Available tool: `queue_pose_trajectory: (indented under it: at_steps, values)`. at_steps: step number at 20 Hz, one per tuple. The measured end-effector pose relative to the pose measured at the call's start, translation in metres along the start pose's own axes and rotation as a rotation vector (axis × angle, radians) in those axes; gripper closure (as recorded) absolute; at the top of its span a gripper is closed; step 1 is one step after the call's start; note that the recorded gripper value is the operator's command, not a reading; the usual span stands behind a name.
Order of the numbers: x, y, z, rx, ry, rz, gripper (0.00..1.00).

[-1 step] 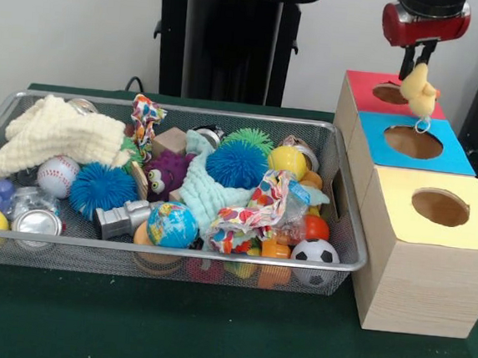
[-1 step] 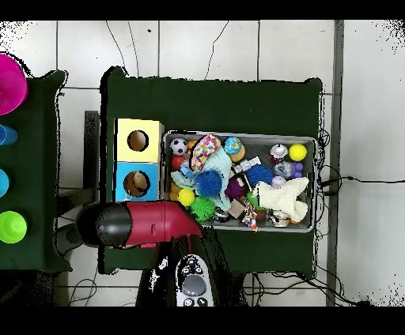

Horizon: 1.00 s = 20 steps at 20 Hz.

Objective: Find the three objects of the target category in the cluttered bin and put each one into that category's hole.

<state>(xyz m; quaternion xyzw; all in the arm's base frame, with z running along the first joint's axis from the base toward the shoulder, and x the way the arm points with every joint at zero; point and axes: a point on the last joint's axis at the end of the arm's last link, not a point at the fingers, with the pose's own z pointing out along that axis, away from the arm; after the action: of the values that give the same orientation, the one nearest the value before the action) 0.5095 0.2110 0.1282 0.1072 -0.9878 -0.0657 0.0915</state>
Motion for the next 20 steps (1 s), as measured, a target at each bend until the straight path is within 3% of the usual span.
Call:
queue_pose_trajectory:
  at_steps: [6, 12, 20]
  values:
    - [0.027, -0.007, -0.004, 0.010, 0.021, 0.021, 1.00]
    - [0.065, -0.011, 0.000, 0.024, 0.042, 0.045, 1.00]
    - [0.090, -0.013, 0.013, 0.043, 0.017, 0.058, 1.00]
